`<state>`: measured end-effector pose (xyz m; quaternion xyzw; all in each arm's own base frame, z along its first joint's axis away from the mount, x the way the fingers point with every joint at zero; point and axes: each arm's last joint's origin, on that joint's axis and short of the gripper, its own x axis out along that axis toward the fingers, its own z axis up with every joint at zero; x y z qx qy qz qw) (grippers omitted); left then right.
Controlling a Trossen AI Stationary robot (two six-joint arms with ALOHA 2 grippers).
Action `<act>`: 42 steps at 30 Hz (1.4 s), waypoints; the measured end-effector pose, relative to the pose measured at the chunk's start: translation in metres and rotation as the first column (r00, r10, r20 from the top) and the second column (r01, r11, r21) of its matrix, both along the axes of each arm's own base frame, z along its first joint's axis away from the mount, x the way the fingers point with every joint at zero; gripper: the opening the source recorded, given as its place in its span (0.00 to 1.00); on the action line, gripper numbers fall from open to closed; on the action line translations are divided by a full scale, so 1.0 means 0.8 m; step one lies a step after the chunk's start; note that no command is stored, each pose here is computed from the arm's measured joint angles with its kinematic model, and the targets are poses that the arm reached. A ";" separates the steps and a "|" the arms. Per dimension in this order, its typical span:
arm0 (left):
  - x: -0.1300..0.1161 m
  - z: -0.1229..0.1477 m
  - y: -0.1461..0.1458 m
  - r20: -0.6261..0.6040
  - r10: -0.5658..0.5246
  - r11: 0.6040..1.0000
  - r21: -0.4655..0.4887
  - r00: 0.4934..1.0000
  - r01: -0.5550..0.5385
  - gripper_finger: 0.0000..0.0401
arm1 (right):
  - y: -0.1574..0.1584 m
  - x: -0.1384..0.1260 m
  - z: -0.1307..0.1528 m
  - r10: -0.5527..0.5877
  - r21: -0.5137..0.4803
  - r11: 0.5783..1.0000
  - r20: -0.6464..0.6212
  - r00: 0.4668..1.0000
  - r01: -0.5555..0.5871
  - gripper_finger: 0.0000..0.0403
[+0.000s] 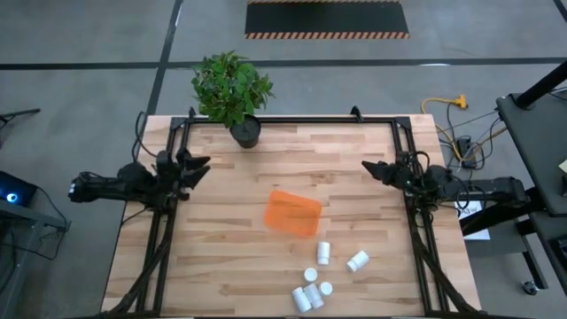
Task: Pick and place pill bottles into a basket
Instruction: Put the white pill bottle into the orange container
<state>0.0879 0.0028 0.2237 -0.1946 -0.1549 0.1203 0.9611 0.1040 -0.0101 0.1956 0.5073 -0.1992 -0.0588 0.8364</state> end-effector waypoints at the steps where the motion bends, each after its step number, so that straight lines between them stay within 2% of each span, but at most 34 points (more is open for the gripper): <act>1: -0.002 -0.004 0.000 0.013 0.002 1.000 -0.002 1.000 -0.002 0.43 | 0.000 0.000 0.002 0.001 0.003 1.000 0.021 1.000 -0.001 0.48; 5: 0.001 -0.014 0.000 -0.009 0.010 1.000 -0.002 1.000 -0.010 0.43 | 0.001 0.002 0.010 0.025 -0.017 1.000 0.085 0.996 -0.024 0.48; 8: 0.005 -0.018 0.000 -0.033 0.010 1.000 -0.001 0.999 -0.010 0.43 | 0.002 0.007 0.017 0.062 -0.040 0.997 0.088 0.994 -0.058 0.48; 10: 0.008 -0.025 0.000 -0.074 0.010 1.000 0.004 0.997 -0.009 0.43 | 0.004 0.012 0.028 0.093 -0.073 0.993 0.073 0.993 -0.087 0.48; 13: 0.009 -0.027 -0.001 -0.070 0.009 1.000 0.004 0.997 -0.009 0.43 | 0.006 0.021 0.052 0.137 -0.147 0.981 0.060 0.989 -0.127 0.48; 16: 0.011 -0.035 -0.001 -0.094 -0.005 1.000 0.009 0.996 0.006 0.43 | 0.009 0.034 0.083 0.208 -0.240 0.951 0.022 0.978 -0.197 0.48; 19: 0.013 -0.043 -0.002 -0.117 -0.009 1.000 0.012 0.993 0.011 0.43 | 0.014 0.050 0.111 0.317 -0.277 0.901 -0.103 0.943 -0.333 0.48; 22: 0.015 -0.048 -0.002 -0.134 -0.009 1.000 0.013 0.991 0.011 0.43 | 0.021 0.064 0.133 0.436 -0.224 0.828 -0.320 0.841 -0.515 0.48; 26: 0.016 -0.049 -0.002 -0.146 -0.008 1.000 0.015 0.989 0.010 0.43 | 0.037 0.074 0.158 0.508 -0.134 0.714 -0.575 0.641 -0.687 0.48; 32: 0.018 -0.051 -0.002 -0.166 -0.008 1.000 0.017 0.986 0.011 0.43 | 0.070 0.078 0.180 0.477 -0.021 0.546 -0.814 0.331 -0.837 0.48; 36: 0.020 -0.053 -0.002 -0.181 -0.007 1.000 0.018 0.983 0.011 0.43 | 0.102 0.087 0.176 0.392 0.037 0.396 -0.910 0.133 -0.917 0.48; 39: 0.021 -0.054 -0.002 -0.192 -0.007 1.000 0.019 0.981 0.011 0.43 | 0.131 0.095 0.167 0.343 0.046 0.267 -0.938 0.051 -0.963 0.48; 40: 0.021 -0.054 -0.002 -0.196 -0.007 1.000 0.019 0.981 0.011 0.43 | 0.141 0.098 0.162 0.327 0.053 0.236 -0.945 0.028 -0.970 0.48; 42: 0.021 -0.055 -0.002 -0.202 -0.007 1.000 0.019 0.979 0.011 0.43 | 0.157 0.103 0.150 0.289 0.068 0.202 -0.957 -0.007 -0.977 0.48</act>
